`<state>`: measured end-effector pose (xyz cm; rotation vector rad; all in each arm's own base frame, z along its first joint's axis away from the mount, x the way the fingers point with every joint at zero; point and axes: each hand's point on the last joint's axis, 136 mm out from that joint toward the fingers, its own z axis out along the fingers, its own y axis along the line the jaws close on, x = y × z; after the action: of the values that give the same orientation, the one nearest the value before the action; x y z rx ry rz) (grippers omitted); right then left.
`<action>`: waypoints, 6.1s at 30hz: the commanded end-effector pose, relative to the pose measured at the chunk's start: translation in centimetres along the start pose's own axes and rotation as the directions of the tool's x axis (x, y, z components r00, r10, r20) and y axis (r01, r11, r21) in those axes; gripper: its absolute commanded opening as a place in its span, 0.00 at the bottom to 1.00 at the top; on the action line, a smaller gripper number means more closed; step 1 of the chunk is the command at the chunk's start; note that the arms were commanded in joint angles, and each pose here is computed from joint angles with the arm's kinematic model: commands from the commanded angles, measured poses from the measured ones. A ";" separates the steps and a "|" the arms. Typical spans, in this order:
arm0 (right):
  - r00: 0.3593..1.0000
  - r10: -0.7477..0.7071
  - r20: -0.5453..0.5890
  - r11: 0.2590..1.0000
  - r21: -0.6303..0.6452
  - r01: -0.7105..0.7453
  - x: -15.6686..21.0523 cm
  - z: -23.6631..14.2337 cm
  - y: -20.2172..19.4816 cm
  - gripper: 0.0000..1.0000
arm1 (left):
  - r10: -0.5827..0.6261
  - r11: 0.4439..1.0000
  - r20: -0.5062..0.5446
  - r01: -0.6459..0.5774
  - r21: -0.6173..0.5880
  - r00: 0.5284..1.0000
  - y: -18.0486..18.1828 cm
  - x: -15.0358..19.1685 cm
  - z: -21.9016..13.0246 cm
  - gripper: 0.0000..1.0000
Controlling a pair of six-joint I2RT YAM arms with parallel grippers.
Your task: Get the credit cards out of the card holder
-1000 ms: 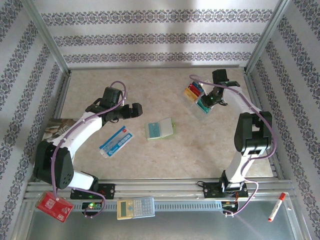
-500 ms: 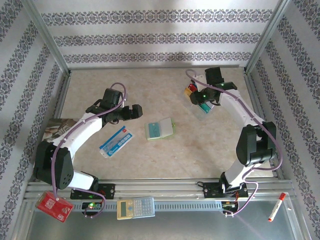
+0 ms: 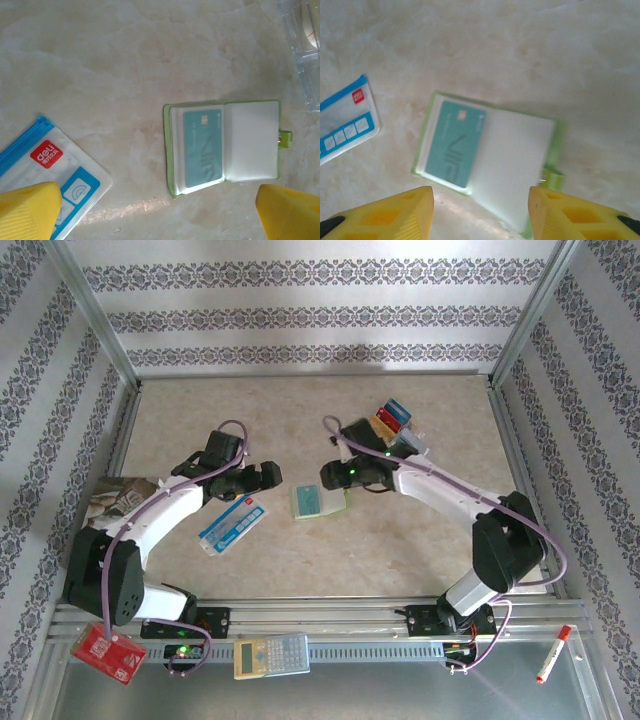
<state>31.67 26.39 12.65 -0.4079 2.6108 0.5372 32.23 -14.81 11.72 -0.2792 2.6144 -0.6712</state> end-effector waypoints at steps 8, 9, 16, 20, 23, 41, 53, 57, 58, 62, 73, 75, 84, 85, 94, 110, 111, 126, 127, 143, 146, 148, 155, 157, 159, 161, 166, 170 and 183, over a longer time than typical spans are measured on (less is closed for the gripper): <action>0.993 -0.079 -0.091 0.958 0.269 0.101 2.3 5.6 -0.7 0.60 | -0.076 0.996 0.060 0.078 -0.034 0.995 1.5 -0.8 -0.5 1.00; 0.992 -0.079 -0.095 0.957 0.273 0.102 2.3 5.9 -0.8 0.61 | -0.076 0.996 0.063 0.078 -0.037 0.995 1.6 -0.9 -0.6 1.00; 0.983 -0.097 -0.157 0.960 0.244 0.134 3.2 8.4 -0.6 0.64 | -0.076 0.997 0.061 0.078 -0.021 0.995 1.5 -1.1 -0.6 1.00; 0.981 -0.090 -0.173 0.954 0.266 0.135 3.6 9.2 -1.1 0.64 | -0.072 0.997 0.034 0.072 0.008 0.997 1.0 -0.8 -0.4 1.00; 0.979 -0.079 -0.186 0.956 0.265 0.127 4.0 9.5 -1.5 0.63 | -0.069 0.997 0.027 0.068 0.028 0.997 0.6 -0.7 -0.4 0.99; 0.960 -0.053 -0.276 0.960 0.250 0.125 7.1 10.9 -4.0 0.44 | -0.197 0.947 -0.150 0.227 0.225 0.969 -2.8 1.9 3.2 0.61; 0.952 -0.029 -0.303 0.982 0.167 0.083 8.0 11.2 -4.2 0.38 | -0.198 0.941 -0.227 0.250 0.229 0.954 -5.9 3.2 7.7 0.42; 0.951 -0.026 -0.309 0.984 0.159 0.078 8.2 11.4 -4.2 0.35 | -0.204 0.954 -0.232 0.246 0.170 0.951 -5.1 3.0 9.1 0.36; 0.951 -0.026 -0.309 0.985 0.157 0.078 8.2 11.4 -4.2 0.35 | -0.203 0.954 -0.231 0.245 0.173 0.952 -5.3 2.8 9.3 0.35; 0.952 -0.020 -0.307 0.986 0.149 0.069 8.2 11.5 -4.1 0.35 | -0.198 0.957 -0.248 0.242 0.161 0.948 -5.3 3.0 10.4 0.31; 0.957 0.002 -0.290 0.992 0.123 0.035 7.8 11.2 -4.0 0.34 | -0.201 0.955 -0.274 0.250 0.157 0.940 -5.0 3.3 12.3 0.30; 0.959 0.004 -0.285 0.992 0.119 0.031 7.6 11.0 -4.0 0.34 | -0.206 0.951 -0.287 0.260 0.166 0.936 -4.9 3.7 12.5 0.30; 0.981 0.052 -0.187 0.994 0.103 -0.033 4.6 8.4 -3.0 0.37 | -0.202 0.978 -0.315 0.210 -0.008 0.927 -0.6 6.4 13.3 0.26; 0.985 0.057 -0.164 0.994 0.098 -0.041 4.0 7.8 -2.7 0.38 | -0.201 0.979 -0.314 0.203 -0.028 0.928 -0.1 6.6 13.4 0.25; 0.998 0.032 -0.045 0.998 0.050 -0.030 1.2 3.5 -0.1 0.32 | -0.192 0.981 -0.322 0.177 -0.075 0.927 1.2 7.4 13.6 0.19; 0.979 0.085 -0.188 0.991 0.122 -0.063 4.8 9.3 -0.5 0.23 | -0.192 0.981 -0.326 0.177 -0.075 0.926 1.5 7.8 13.6 0.17; 0.978 0.091 -0.188 0.988 0.141 -0.065 4.9 9.3 -1.0 0.25 | -0.190 0.982 -0.325 0.176 -0.073 0.926 1.5 7.7 13.6 0.17; 0.959 0.192 -0.209 0.980 0.098 -0.175 6.5 10.8 -2.6 0.26 | -0.156 0.988 -0.321 0.147 -0.050 0.934 0.9 7.2 13.3 0.27; 0.957 0.195 -0.216 0.980 0.077 -0.182 6.6 10.8 -2.5 0.26 | -0.152 0.988 -0.328 0.150 -0.031 0.933 0.5 7.2 13.3 0.28; 0.942 0.230 -0.244 0.971 -0.007 -0.239 7.0 11.3 -2.1 0.25 | -0.021 0.964 -0.357 0.114 0.240 0.934 -5.4 5.7 11.6 0.22; 0.943 0.228 -0.241 0.972 -0.008 -0.237 6.9 11.2 -2.2 0.24 | 0.000 0.974 -0.338 0.076 0.212 0.941 -5.1 5.4 11.1 0.22; 0.943 0.230 -0.240 0.971 -0.005 -0.238 6.8 11.1 -2.3 0.24 | 0.017 0.986 -0.317 0.036 0.160 0.948 -4.3 4.9 10.9 0.27; 0.943 0.229 -0.241 0.972 -0.002 -0.237 6.9 11.1 -2.4 0.24 | 0.042 0.985 -0.280 0.008 0.175 0.959 -5.0 3.4 10.9 0.25; 0.943 0.228 -0.243 0.972 -0.004 -0.236 6.9 11.2 -2.3 0.24 | 0.044 0.984 -0.278 0.006 0.176 0.960 -5.1 3.2 11.1 0.23; 0.943 0.228 -0.244 0.972 -0.004 -0.237 6.9 11.2 -2.4 0.24 | 0.050 0.986 -0.273 -0.004 0.167 0.961 -5.0 3.0 11.1 0.23; 0.943 0.227 -0.245 0.972 -0.004 -0.235 7.0 11.2 -2.4 0.23 | 0.052 0.985 -0.266 -0.006 0.170 0.962 -5.1 2.8 11.1 0.21; 0.943 0.228 -0.243 0.971 -0.012 -0.238 6.8 11.1 -2.3 0.23 | 0.047 0.976 -0.283 0.017 0.219 0.958 -6.0 3.0 11.2 0.18; 0.943 0.232 -0.237 0.968 -0.042 -0.249 6.4 10.9 -1.7 0.23 | 0.040 0.971 -0.299 0.034 0.239 0.953 -6.1 3.4 11.4 0.17; 0.964 0.262 -0.045 0.954 -0.135 -0.266 1.8 4.5 -0.5 0.31 | 0.066 0.987 -0.322 -0.014 0.161 0.944 -4.6 3.2 8.5 0.00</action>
<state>31.31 28.05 6.04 -0.1541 2.7401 0.8041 34.35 -24.53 4.97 -0.1132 2.8046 -1.0336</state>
